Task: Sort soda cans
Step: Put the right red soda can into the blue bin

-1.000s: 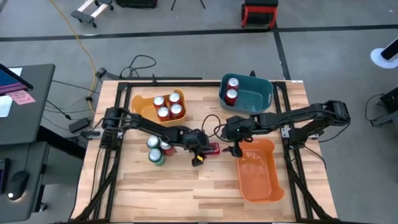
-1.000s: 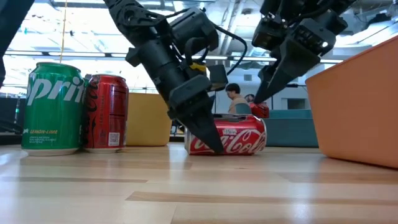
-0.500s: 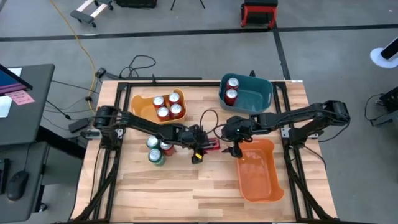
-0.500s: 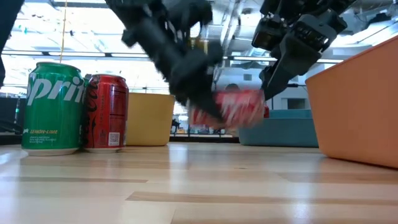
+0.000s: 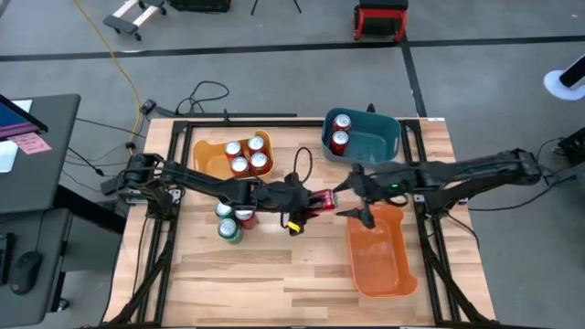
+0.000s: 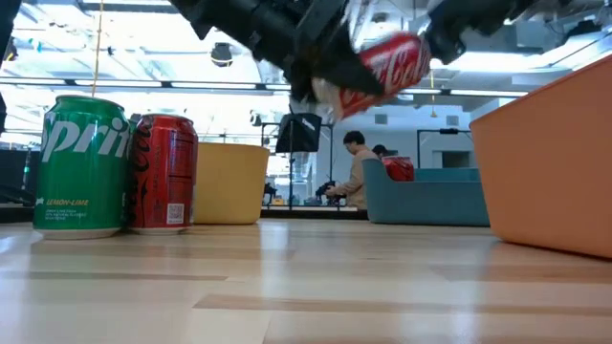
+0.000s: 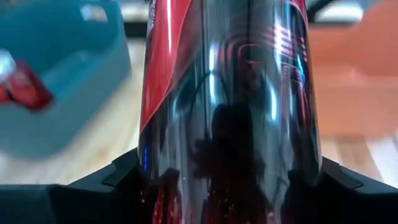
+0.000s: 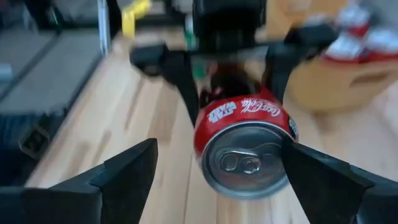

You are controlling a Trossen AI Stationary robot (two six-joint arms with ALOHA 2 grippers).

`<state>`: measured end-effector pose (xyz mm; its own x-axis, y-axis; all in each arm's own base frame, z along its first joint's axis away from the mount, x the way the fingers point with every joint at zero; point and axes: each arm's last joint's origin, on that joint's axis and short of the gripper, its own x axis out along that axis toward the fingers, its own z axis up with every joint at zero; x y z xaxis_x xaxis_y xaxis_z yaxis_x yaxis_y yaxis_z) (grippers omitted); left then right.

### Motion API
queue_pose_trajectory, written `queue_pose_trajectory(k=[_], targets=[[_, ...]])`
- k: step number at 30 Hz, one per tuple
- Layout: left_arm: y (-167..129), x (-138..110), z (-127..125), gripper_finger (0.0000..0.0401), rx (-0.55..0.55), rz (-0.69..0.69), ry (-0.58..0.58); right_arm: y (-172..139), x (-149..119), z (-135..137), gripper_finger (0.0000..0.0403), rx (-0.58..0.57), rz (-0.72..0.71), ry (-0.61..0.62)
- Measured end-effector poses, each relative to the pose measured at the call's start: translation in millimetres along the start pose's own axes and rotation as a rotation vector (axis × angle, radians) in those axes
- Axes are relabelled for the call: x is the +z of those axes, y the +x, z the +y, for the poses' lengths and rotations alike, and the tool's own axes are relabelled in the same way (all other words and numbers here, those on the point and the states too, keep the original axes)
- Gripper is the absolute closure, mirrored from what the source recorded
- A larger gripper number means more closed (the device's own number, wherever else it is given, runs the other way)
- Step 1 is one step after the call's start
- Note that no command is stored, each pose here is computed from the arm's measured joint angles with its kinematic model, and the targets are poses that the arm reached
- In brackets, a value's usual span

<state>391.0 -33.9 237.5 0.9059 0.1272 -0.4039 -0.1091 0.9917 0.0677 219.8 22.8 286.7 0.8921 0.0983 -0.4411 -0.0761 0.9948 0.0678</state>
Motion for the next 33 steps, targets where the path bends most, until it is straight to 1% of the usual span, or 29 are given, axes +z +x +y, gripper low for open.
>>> queue_pose_trajectory(k=[4, 7, 9, 13, 17, 21, 23, 27, 30, 33], targets=[[-2.0, 8.9, -5.0, 0.0116, 0.009, -0.151, 0.015, -13.6, -5.8, 4.5, 0.0035, -0.002, -0.198, -0.033], [-4.5, 8.0, -5.0, 0.0116, 0.002, -0.292, -0.005, -16.9, -14.4, 4.8, 0.0035, 0.012, -0.380, -0.039], [-6.8, 3.4, -4.2, 0.0116, -0.001, -0.364, -0.019, -15.5, -22.2, 4.0, 0.0035, 0.016, -0.472, -0.036], [-8.8, -9.0, -0.3, 0.0116, 0.005, -0.406, -0.032, -6.2, -37.4, 2.9, 0.0035, 0.031, -0.566, -0.015], [-10.5, -14.3, 1.4, 0.0116, 0.009, -0.429, -0.051, 5.0, -41.6, 3.0, 0.0032, 0.046, -0.588, 0.019], [-11.8, -11.9, 1.5, 0.0116, 0.007, -0.458, -0.047, 13.4, -40.8, 1.3, 0.0017, 0.038, -0.616, 0.022], [-12.4, -11.2, 0.3, 0.0116, 0.000, -0.466, -0.043, 14.5, -39.9, -0.7, 0.0007, 0.032, -0.630, 0.022], [-13.0, -10.7, -1.2, 0.0116, -0.004, -0.472, -0.041, 8.4, -37.5, -4.8, 0.0006, 0.014, -0.644, -0.014], [-13.8, -9.3, -1.6, 0.0116, -0.009, -0.489, -0.040, 1.4, -36.5, -7.0, 0.0004, -0.026, -0.648, -0.062], [-18.1, -2.1, -2.3, 0.0116, -0.019, -0.549, -0.035, -0.2, -37.7, -11.9, 0.0004, -0.115, -0.632, -0.069]])
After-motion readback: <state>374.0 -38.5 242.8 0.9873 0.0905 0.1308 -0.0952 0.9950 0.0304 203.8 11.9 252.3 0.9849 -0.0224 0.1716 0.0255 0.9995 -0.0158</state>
